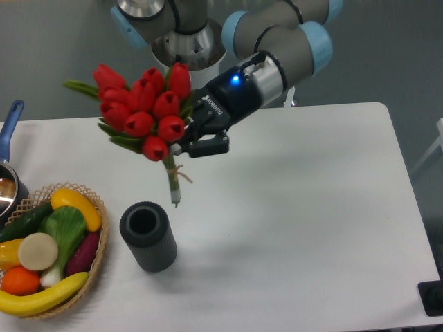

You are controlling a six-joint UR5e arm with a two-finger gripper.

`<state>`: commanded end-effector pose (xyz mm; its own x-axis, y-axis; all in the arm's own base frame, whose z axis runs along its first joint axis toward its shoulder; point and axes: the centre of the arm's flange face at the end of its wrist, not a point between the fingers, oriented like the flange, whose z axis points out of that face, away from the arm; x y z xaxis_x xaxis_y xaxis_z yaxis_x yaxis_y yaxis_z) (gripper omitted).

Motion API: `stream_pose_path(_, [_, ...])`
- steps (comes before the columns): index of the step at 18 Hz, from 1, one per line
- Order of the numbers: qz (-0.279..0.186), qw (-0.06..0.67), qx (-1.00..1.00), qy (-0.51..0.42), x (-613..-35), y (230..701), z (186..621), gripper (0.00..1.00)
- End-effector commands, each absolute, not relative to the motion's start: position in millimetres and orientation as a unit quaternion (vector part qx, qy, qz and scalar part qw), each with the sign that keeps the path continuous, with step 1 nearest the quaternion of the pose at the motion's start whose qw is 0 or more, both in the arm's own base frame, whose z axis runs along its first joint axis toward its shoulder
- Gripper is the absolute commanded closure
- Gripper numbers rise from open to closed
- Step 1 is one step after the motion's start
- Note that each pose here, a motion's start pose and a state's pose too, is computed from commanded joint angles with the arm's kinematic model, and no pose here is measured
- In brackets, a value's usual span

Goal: Insert the flowers into the vase
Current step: 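Carry the tulips over the black vase, stems pointing down, then lower the tulip stems into the black vase opening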

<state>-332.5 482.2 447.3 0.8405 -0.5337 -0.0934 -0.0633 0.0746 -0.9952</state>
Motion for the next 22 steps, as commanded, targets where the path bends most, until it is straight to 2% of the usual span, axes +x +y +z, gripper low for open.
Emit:
stream_pose_path(11, [-0.198,0.692,-0.657,0.226,-319.2,500.3,425.2,0.65])
stream_pose_path(22, [-0.224,0.679,-0.671,0.198,-322.5,503.7,381.9,0.65])
